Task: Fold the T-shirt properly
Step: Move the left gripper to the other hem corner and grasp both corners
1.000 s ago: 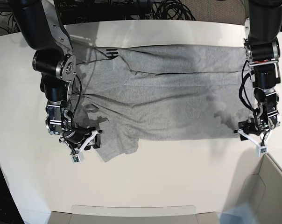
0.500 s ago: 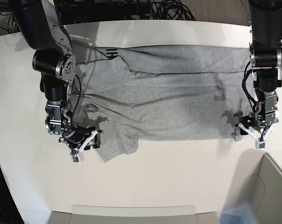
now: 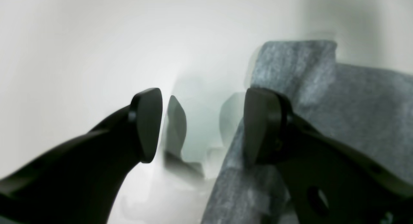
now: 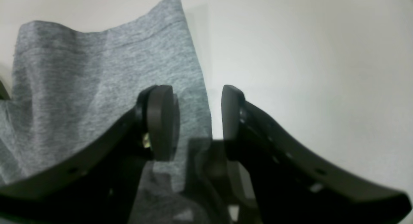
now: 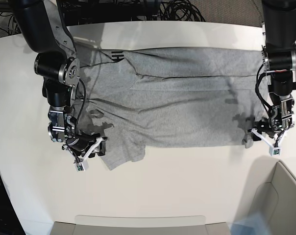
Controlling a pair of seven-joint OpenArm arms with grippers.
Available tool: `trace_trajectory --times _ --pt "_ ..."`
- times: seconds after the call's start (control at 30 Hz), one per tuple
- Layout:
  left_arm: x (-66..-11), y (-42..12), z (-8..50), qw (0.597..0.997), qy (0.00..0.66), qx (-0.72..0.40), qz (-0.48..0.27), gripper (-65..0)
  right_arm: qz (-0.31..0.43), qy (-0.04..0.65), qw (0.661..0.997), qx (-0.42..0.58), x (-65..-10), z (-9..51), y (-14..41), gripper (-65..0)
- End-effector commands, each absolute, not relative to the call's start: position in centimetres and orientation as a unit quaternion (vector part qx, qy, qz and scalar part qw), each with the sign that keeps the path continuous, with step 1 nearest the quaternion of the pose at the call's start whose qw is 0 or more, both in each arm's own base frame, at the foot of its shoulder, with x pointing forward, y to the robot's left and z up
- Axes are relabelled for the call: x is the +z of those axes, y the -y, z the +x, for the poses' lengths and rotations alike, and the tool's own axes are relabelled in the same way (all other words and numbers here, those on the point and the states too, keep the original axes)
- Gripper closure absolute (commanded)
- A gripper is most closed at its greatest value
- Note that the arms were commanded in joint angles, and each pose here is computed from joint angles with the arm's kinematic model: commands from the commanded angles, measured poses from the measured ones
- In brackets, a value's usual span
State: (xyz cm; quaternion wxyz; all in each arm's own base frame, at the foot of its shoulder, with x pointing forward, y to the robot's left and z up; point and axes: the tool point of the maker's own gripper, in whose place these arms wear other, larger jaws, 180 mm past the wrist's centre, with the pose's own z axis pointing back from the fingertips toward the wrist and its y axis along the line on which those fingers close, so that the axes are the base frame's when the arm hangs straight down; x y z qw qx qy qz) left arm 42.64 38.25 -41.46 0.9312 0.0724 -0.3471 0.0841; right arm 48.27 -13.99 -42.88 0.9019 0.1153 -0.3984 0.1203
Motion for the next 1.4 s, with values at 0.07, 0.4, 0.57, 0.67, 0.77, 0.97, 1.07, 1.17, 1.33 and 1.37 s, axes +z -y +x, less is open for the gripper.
trace_trajectory --times 0.07,0.4,0.57,0.67,0.77,0.97,1.07,1.17,1.33,1.37 --pt "-37.6 -40.6 44.7 0.897 0.417 0.133 0.067 -40.1 0.095 0.37 0.915 0.133 -43.4 47.9 14.7 -24.7" --pt "-37.6 -39.0 45.2 0.895 0.432 0.102 0.034 -40.2 0.093 0.369 0.915 0.133 -43.5 47.8 14.9 -24.7" --pt "-38.0 -38.3 45.3 0.898 0.429 0.098 0.029 -40.3 0.093 0.369 0.915 0.133 -43.5 47.8 14.9 -24.7" --pt "-38.4 -37.6 45.3 0.902 0.423 0.087 0.03 -40.3 0.093 0.369 0.915 0.133 -43.5 47.8 14.9 -24.7" --pt "-39.9 -35.6 45.3 0.914 0.403 0.048 0.032 -40.3 0.095 0.37 0.915 0.133 -43.4 47.9 14.7 -24.7" --pt "-42.4 -35.2 44.1 0.92 0.387 0.063 0.027 -40.2 0.096 0.369 0.915 0.135 -43.5 47.8 14.5 -24.5" --pt "-42.6 -35.2 44.0 0.919 0.389 0.066 0.025 -39.3 0.1 0.37 0.913 0.137 -43.5 47.9 13.8 -17.2" --pt "-42.4 -35.5 44.1 0.916 0.393 0.072 0.025 -31.3 0.099 0.372 0.912 0.137 -43.2 48.1 13.8 -3.3" --pt "-42.0 -35.7 44.3 0.914 0.398 0.074 0.027 -5.5 0.095 0.385 0.907 0.143 -41.8 49.4 13.7 0.0" --pt "-42.0 -35.7 44.4 0.914 0.399 0.074 0.027 -2.5 0.096 0.388 0.906 0.142 -41.5 49.7 13.7 0.0"
